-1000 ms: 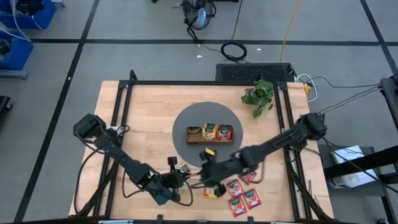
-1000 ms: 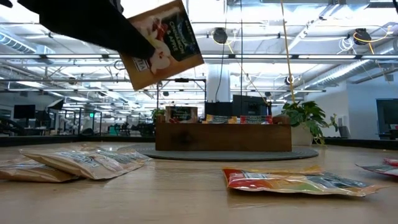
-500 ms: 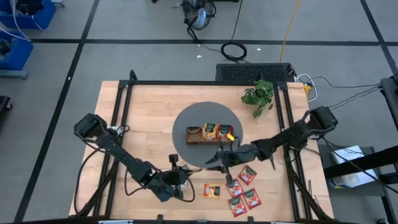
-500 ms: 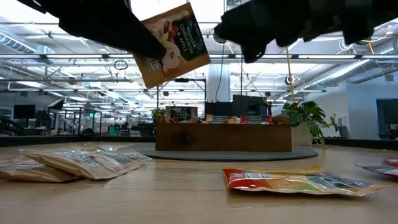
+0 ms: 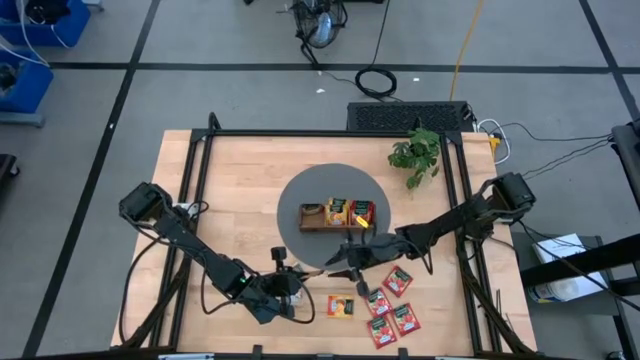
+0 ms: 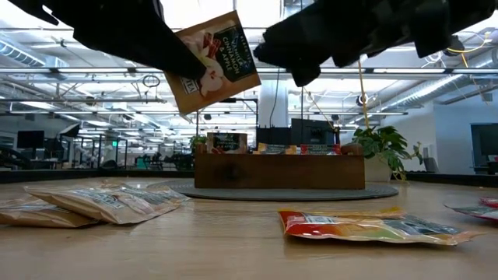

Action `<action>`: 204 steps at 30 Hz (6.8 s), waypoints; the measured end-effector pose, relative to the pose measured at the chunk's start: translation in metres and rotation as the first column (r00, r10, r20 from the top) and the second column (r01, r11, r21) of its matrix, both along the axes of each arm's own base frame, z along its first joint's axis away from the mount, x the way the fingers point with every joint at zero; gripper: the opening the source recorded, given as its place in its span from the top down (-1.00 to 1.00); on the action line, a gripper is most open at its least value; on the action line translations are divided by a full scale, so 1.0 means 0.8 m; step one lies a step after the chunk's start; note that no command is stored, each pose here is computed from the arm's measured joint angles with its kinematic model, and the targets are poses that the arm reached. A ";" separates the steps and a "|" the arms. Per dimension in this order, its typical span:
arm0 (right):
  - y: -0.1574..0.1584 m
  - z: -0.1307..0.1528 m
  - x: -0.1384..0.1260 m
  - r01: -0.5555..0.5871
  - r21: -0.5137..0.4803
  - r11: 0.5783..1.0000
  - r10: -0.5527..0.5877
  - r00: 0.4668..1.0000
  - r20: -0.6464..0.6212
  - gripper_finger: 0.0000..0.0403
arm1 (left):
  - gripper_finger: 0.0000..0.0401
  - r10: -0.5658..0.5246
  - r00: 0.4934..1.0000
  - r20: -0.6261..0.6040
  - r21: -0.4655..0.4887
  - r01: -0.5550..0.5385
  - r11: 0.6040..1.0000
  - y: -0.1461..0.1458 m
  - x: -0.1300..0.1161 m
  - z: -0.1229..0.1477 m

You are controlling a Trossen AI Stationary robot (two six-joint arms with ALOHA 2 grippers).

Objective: Pick & Place Tea
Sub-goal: Put the gold tea bag into the left compartment of the wooden organizer, then put the red tea bag into the right compartment of the wooden organizer

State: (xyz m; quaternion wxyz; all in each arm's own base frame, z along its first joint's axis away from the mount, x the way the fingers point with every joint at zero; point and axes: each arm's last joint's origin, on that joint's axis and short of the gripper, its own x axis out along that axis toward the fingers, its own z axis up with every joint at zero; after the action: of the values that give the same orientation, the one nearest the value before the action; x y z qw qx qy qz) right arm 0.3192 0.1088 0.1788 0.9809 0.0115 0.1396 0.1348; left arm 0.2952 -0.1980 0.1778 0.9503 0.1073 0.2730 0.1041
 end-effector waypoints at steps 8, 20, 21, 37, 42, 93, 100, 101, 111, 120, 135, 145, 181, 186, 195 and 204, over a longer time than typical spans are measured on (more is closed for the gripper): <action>-0.003 -0.007 0.003 -0.009 0.011 1.000 0.009 1.000 -0.018 0.36 | 0.91 0.021 1.000 0.003 -0.002 -0.021 1.000 0.008 0.005 0.000; 0.000 -0.019 0.047 -0.001 -0.048 0.999 -0.004 0.995 -0.101 0.43 | 0.93 0.024 1.000 -0.015 -0.029 -0.024 0.999 0.014 0.009 -0.001; 0.000 -0.021 0.047 -0.005 -0.060 0.998 -0.002 0.993 -0.120 0.47 | 0.93 0.024 1.000 -0.017 -0.026 -0.024 0.999 0.014 0.008 -0.001; -0.004 -0.017 0.048 -0.052 -0.063 0.997 0.043 0.991 -0.128 0.99 | 0.78 0.033 0.999 -0.028 -0.037 -0.034 0.999 0.014 0.007 -0.003; -0.023 -0.017 0.040 -0.021 -0.094 0.995 -0.003 0.969 -0.247 1.00 | 0.27 0.048 0.999 0.009 0.003 -0.048 0.999 0.005 -0.006 0.009; -0.192 0.035 0.168 -0.066 -0.352 0.934 -0.284 0.462 -0.840 1.00 | -0.07 0.082 0.997 0.003 -0.136 -0.081 0.987 -0.062 -0.113 0.004; -0.192 0.016 0.175 -0.090 -0.348 0.933 -0.272 0.456 -0.848 1.00 | -0.07 0.085 0.996 0.006 -0.133 -0.083 0.988 -0.062 -0.113 0.004; -0.192 0.015 0.176 -0.096 -0.350 0.932 -0.270 0.461 -0.845 1.00 | -0.07 0.085 0.996 0.006 -0.133 -0.083 0.988 -0.062 -0.113 0.004; -0.193 0.023 0.181 -0.091 -0.367 0.926 -0.269 0.524 -0.808 0.69 | -0.07 0.081 0.997 0.004 -0.125 -0.080 0.989 -0.062 -0.114 0.004; -0.190 0.025 0.183 -0.082 -0.373 0.924 -0.274 0.539 -0.796 0.40 | -0.07 0.076 0.997 0.002 -0.117 -0.075 0.990 -0.062 -0.114 0.004; -0.190 0.069 0.177 0.011 -0.446 0.895 -0.360 0.608 -0.708 0.37 | -0.07 0.083 0.997 0.004 -0.120 -0.082 0.989 -0.060 -0.111 0.004; -0.196 0.075 0.174 0.033 -0.574 0.818 -0.480 0.587 -0.652 0.38 | -0.07 0.089 0.996 0.005 -0.129 -0.087 0.988 -0.060 -0.111 0.004; 0.025 0.025 -0.164 0.023 -0.265 0.964 -0.154 0.860 -0.486 0.99 | -0.06 -0.333 0.936 0.118 -0.274 0.353 0.895 0.046 0.076 -0.015; 0.022 0.003 -0.177 0.145 -0.218 0.965 -0.240 0.823 -0.515 0.98 | -0.06 -0.350 0.928 0.130 -0.198 0.370 0.908 0.051 0.084 -0.025; 0.020 -0.043 -0.200 0.241 -0.029 0.970 -0.219 0.817 -0.533 0.98 | -0.07 -0.414 0.902 0.123 -0.216 0.432 0.876 0.050 0.084 -0.026; 0.041 -0.050 -0.212 -0.043 0.136 0.990 0.079 0.959 -0.273 0.99 | -0.07 -0.462 0.878 0.121 -0.225 0.478 0.849 0.049 0.084 -0.026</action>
State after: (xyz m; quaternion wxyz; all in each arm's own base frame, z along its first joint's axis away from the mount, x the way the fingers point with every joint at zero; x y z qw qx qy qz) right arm 0.1494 0.1420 0.1390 0.9443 0.0894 0.2669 0.1707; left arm 0.3621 -0.1585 0.1570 0.9607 0.0479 0.2193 -0.1631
